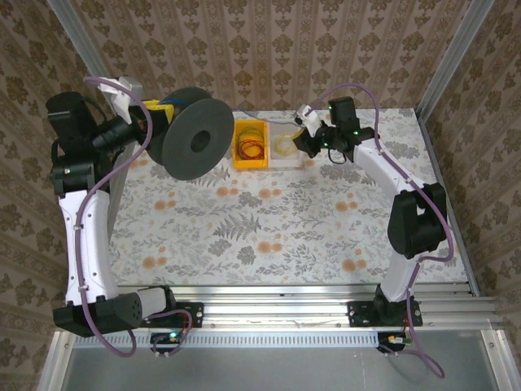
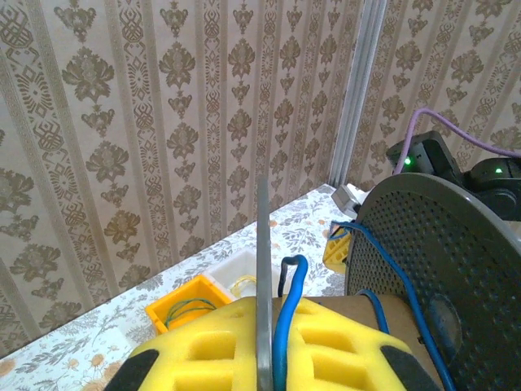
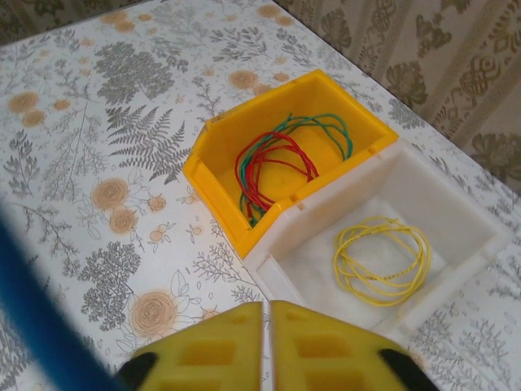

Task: Wrap the cables

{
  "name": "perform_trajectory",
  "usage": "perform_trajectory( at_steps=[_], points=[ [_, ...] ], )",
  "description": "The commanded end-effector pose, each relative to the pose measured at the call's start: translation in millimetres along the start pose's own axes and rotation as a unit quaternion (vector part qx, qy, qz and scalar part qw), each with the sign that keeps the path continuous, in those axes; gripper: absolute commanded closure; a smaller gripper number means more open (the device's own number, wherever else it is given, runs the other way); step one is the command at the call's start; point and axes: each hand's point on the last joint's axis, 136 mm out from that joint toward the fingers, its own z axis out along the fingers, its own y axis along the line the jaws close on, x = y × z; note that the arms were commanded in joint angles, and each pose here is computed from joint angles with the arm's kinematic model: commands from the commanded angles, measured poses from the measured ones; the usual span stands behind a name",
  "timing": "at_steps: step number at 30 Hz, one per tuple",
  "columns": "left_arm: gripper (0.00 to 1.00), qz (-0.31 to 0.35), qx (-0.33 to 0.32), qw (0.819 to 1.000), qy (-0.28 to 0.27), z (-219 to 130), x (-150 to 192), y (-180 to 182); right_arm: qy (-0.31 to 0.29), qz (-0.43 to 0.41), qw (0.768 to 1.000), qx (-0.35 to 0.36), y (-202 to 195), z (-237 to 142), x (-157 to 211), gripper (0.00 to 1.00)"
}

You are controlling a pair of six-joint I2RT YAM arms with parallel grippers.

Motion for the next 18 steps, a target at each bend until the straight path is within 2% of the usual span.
perform_trajectory(
  at_steps=[1,12,18],
  points=[
    [1.00,0.050,0.014,0.997,-0.048,-16,-35,-22,-0.001,0.020,1.000,0.023,-11,-13,2,0.98],
    [1.00,0.043,0.016,0.997,-0.059,-15,-36,-20,-0.007,0.029,0.999,0.021,-7,-15,3,1.00],
    [1.00,0.025,0.009,0.996,-0.081,-11,-40,-10,0.017,0.048,0.998,0.024,6,-7,15,1.00]
  ],
)
